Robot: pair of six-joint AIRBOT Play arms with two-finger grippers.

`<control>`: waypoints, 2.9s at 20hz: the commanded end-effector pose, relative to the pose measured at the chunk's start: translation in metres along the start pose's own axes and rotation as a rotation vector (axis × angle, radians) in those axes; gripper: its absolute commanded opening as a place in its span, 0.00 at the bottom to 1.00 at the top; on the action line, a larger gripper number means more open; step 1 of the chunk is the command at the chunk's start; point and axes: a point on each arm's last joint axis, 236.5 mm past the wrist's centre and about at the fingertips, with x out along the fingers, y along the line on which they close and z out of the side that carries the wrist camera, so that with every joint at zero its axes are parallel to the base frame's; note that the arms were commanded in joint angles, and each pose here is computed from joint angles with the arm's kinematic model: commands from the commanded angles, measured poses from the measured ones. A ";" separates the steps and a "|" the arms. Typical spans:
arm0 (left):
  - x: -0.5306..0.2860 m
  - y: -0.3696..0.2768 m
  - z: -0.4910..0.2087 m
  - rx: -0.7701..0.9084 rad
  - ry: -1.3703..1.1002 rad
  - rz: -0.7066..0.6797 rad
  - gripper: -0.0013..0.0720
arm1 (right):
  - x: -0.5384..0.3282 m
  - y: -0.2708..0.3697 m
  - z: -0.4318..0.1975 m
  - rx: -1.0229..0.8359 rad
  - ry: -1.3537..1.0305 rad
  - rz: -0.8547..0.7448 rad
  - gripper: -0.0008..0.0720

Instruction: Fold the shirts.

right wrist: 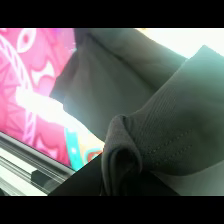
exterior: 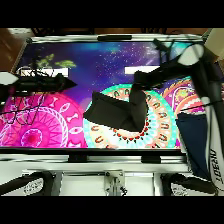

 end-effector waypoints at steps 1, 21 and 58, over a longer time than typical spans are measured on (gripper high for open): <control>-0.078 0.019 0.013 -0.009 -0.082 0.066 0.07 | 0.070 0.036 0.007 -0.048 -0.013 0.039 0.11; -0.077 0.029 -0.016 0.067 0.029 0.153 0.07 | 0.034 -0.170 -0.111 0.339 0.485 -0.352 0.84; -0.076 0.025 -0.019 0.058 0.042 0.134 0.07 | -0.302 -0.280 -0.183 0.762 -0.195 -0.724 0.11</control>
